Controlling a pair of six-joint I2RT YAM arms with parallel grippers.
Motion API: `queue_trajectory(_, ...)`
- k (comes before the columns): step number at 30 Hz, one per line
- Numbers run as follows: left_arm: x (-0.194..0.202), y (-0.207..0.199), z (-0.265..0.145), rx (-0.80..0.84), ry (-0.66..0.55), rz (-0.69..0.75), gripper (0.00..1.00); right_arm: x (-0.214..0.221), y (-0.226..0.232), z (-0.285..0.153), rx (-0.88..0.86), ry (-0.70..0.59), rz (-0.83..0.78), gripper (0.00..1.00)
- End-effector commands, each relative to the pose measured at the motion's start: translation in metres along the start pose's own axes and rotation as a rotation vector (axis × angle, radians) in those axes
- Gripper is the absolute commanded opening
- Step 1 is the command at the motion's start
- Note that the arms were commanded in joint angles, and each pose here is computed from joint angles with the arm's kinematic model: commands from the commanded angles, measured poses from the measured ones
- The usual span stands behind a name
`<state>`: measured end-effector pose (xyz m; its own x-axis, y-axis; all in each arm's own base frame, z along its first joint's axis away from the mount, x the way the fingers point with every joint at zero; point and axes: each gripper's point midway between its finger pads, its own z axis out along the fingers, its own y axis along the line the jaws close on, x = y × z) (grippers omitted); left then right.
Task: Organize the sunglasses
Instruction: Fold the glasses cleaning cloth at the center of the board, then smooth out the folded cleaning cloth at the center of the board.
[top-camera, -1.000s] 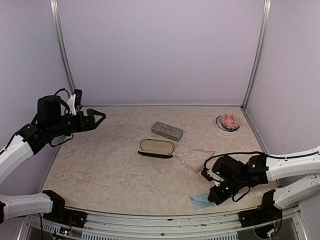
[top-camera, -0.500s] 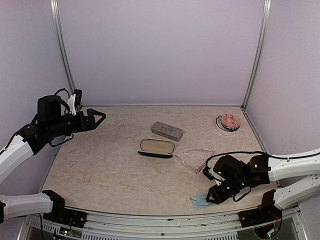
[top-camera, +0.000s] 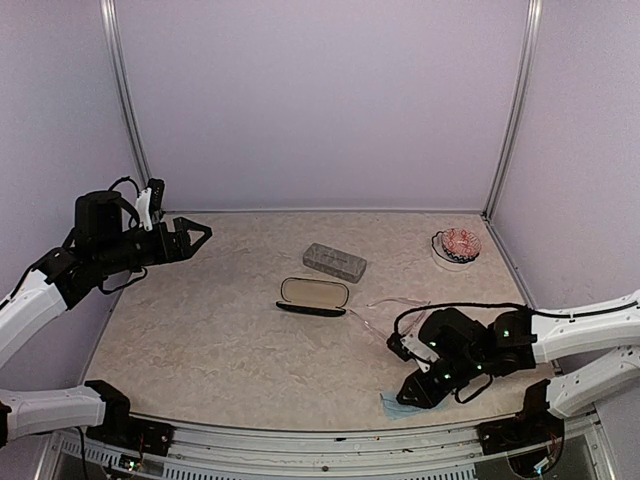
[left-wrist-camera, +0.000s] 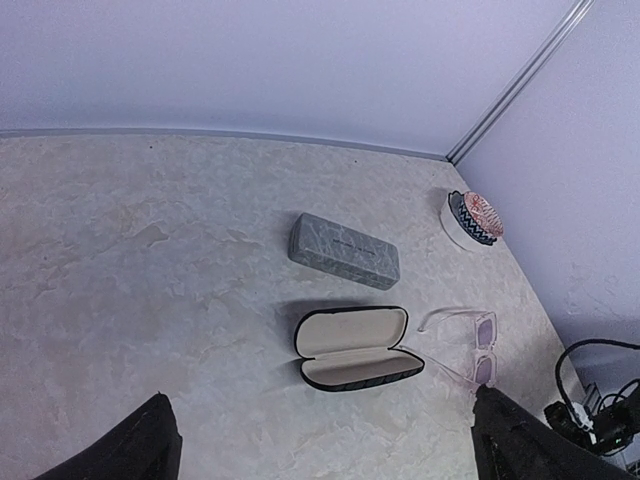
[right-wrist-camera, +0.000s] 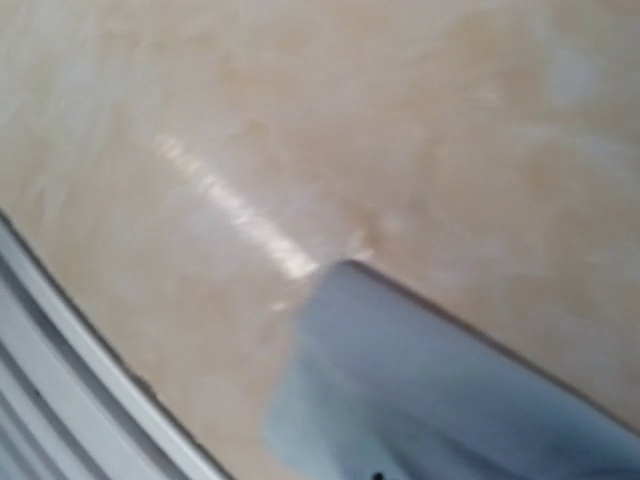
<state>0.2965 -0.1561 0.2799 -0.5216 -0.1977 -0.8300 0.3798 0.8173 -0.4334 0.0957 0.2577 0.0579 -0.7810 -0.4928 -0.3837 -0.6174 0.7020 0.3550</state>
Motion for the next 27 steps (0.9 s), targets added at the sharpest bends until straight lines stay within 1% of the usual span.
queue_trajectory(1, -0.001, 0.003, 0.000, -0.007, -0.007, 0.014, 0.99, -0.004, 0.025, 0.008, -0.054, 0.010, -0.106, 0.23)
queue_trajectory(6, -0.001, 0.003, 0.000, -0.005, -0.007, 0.014, 0.99, 0.003, 0.015, 0.019, 0.053, 0.064, -0.139, 0.27)
queue_trajectory(14, -0.001, 0.003, -0.001, -0.005, -0.006, 0.014, 0.99, 0.013, 0.012, 0.030, 0.109, 0.120, -0.181, 0.25)
queue_trajectory(22, -0.001, 0.002, -0.001, -0.004, -0.006, 0.016, 0.99, 0.014, 0.005, 0.033, 0.174, 0.134, -0.200, 0.26)
queue_trajectory(27, -0.001, 0.003, -0.001, -0.005, -0.007, 0.016, 0.99, 0.008, 0.004, 0.031, 0.199, 0.114, -0.208, 0.26)
